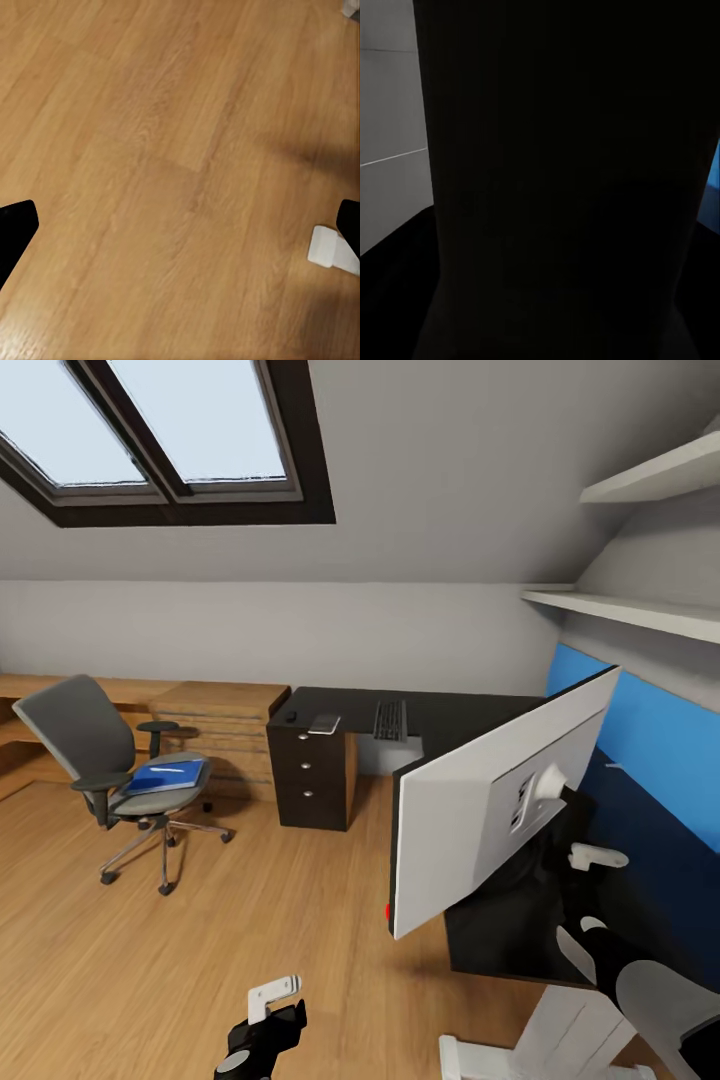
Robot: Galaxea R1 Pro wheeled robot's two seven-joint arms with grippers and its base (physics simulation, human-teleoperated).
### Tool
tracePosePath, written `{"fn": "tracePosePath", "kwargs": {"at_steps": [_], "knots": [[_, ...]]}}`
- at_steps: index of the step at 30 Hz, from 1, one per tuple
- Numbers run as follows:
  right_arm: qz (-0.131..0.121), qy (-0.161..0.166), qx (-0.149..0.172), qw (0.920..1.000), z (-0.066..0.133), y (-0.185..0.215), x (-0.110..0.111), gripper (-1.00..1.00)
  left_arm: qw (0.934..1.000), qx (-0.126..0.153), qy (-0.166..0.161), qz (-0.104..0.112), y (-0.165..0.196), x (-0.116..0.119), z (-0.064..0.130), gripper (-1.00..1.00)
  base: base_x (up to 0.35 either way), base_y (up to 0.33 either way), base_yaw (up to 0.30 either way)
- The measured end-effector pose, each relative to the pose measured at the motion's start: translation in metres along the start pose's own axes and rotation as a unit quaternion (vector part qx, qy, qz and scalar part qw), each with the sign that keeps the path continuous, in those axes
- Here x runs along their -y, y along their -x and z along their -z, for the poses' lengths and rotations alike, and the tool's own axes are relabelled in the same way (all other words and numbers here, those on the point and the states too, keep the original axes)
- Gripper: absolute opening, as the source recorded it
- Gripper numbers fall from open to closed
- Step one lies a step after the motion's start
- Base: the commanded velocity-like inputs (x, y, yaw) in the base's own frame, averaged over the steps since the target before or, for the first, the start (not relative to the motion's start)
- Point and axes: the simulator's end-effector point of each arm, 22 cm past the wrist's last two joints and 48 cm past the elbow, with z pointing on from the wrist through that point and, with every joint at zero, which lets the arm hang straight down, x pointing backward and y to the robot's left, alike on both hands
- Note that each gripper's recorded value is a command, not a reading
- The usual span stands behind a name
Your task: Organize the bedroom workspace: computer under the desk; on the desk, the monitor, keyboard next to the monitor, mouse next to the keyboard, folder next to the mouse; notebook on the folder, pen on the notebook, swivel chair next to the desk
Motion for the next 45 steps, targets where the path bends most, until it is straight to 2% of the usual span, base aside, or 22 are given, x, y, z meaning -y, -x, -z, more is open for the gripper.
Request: {"fn": "tracePosePath", "kwargs": {"at_steps": [8,13,14,17,19,24,45], "knots": [[0.002,0.003,0.000,1.0000,0.000,0.000,-0.002,-1.00,1.0000,0.000,0.001,-0.001,0.000,-0.002,0.000,1.00,0.000,0.000,-0.011],[0.002,0.004,0.000,1.0000,0.000,0.000,-0.003,-1.00,0.9997,-0.002,0.018,-0.014,-0.002,-0.026,-0.005,1.00,0.000,0.000,0.000],[0.001,0.003,-0.001,1.0000,0.001,0.000,-0.004,-1.00,0.9983,-0.026,0.041,-0.031,-0.028,-0.049,-0.011,1.00,0.000,0.000,0.000],[-0.001,-0.001,-0.001,1.0000,0.001,-0.001,-0.002,-1.00,0.9909,-0.081,0.092,-0.055,-0.084,-0.100,-0.017,1.00,0.000,0.000,0.000],[-0.004,-0.005,-0.002,1.0000,0.000,-0.001,0.000,-1.00,0.9897,-0.080,0.105,-0.054,-0.092,-0.113,-0.018,1.00,0.000,0.000,0.000],[0.001,0.001,-0.002,1.0000,0.001,-0.001,-0.002,-1.00,0.9906,-0.067,0.109,-0.048,-0.090,-0.118,-0.020,1.00,0.000,-0.087,0.000],[-0.002,-0.002,-0.002,1.0000,0.001,-0.001,-0.001,-1.00,0.9906,-0.065,0.111,-0.046,-0.090,-0.121,-0.020,1.00,0.000,-0.239,0.000]]}}
